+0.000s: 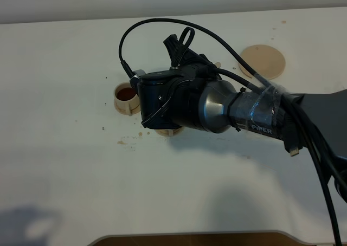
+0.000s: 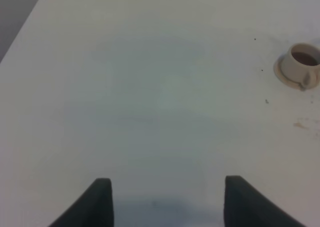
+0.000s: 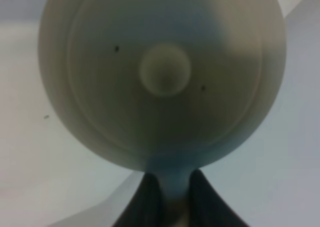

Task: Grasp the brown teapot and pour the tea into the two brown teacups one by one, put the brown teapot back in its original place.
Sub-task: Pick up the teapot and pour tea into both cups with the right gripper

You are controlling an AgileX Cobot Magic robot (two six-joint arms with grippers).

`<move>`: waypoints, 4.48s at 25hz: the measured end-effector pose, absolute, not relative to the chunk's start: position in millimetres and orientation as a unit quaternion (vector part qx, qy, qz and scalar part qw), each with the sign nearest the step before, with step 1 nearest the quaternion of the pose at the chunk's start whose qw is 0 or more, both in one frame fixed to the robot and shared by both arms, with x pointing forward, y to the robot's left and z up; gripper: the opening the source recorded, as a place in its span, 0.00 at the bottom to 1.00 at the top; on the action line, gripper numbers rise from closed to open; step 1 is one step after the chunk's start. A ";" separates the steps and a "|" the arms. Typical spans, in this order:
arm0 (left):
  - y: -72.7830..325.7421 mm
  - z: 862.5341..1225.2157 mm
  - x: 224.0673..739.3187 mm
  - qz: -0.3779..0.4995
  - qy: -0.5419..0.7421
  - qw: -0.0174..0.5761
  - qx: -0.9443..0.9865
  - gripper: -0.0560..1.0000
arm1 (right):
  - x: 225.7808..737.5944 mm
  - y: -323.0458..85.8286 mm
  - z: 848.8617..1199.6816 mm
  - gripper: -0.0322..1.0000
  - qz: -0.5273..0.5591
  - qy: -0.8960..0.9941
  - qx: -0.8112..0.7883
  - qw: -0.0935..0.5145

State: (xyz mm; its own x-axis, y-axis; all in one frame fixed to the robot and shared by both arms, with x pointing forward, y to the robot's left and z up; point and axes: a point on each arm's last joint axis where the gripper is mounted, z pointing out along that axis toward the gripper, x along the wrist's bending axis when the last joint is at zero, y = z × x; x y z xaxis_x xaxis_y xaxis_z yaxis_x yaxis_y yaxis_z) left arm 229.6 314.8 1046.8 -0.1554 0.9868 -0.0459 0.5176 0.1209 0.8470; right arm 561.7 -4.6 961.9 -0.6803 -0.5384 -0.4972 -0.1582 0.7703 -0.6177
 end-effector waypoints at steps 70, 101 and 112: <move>314.8 1046.8 229.6 0.355 0.672 0.330 0.560 0.52 | 559.9 9.0 960.2 0.15 -0.312 0.824 -0.300 0.366; 314.8 1046.8 229.6 0.355 0.672 0.330 0.560 0.52 | 556.7 12.8 960.6 0.15 -0.314 0.817 -0.314 0.367; 314.8 1046.8 229.6 0.355 0.672 0.330 0.560 0.52 | 559.1 -0.9 956.0 0.15 -0.285 0.870 -0.189 0.356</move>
